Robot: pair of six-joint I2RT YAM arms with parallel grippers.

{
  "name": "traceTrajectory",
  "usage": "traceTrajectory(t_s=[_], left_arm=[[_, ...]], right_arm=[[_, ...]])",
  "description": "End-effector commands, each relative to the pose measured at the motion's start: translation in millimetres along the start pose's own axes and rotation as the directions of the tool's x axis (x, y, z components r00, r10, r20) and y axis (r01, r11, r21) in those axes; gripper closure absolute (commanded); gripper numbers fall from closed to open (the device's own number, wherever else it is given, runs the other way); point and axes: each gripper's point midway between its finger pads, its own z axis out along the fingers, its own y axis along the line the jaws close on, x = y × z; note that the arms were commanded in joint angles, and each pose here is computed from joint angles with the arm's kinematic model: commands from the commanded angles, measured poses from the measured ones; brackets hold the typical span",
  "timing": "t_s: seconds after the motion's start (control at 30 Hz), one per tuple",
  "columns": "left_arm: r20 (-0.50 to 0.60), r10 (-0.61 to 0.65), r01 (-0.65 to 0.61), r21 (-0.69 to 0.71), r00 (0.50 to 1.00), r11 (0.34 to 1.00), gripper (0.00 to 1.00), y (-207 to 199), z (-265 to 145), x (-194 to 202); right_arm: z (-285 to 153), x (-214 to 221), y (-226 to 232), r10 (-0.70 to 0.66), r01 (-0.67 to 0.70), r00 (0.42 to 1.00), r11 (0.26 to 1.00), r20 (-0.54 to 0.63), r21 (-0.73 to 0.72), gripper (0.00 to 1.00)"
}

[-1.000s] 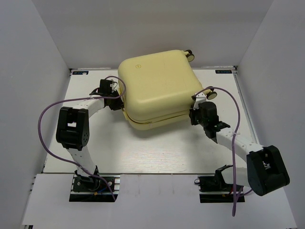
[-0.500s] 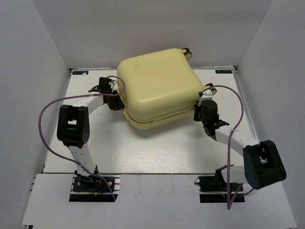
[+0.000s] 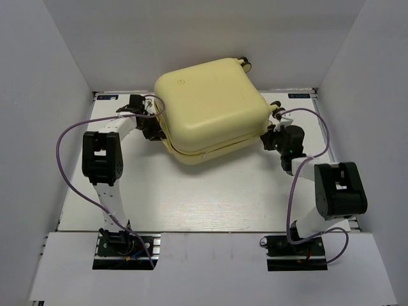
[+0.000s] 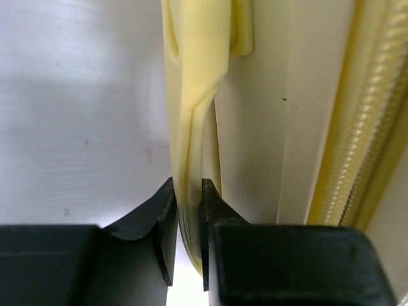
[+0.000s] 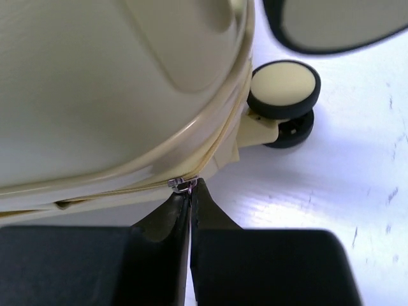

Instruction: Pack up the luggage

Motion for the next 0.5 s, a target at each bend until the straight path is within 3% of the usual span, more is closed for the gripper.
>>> traceTrajectory(t_s=[0.0, 0.27, 0.47], left_arm=[[-0.014, -0.028, 0.023, -0.263, 1.000, 0.965, 1.00, 94.9, -0.4, -10.6], [0.042, -0.065, 0.075, -0.312, 0.997, 0.947, 1.00, 118.8, -8.0, -44.1], [0.051, -0.067, 0.080, -0.324, 0.996, 0.943, 1.00, 123.2, -8.2, -65.8]], right_arm=[[12.4, -53.2, -55.6, -0.019, 0.001, 0.987, 0.994, 0.159, 0.109, 1.00], [26.0, -74.4, -100.1, -0.009, -0.031, 0.975, 0.985, 0.222, 0.172, 1.00], [45.8, -94.4, -113.3, 0.052, -0.076, 0.963, 0.994, 0.264, 0.080, 1.00]])
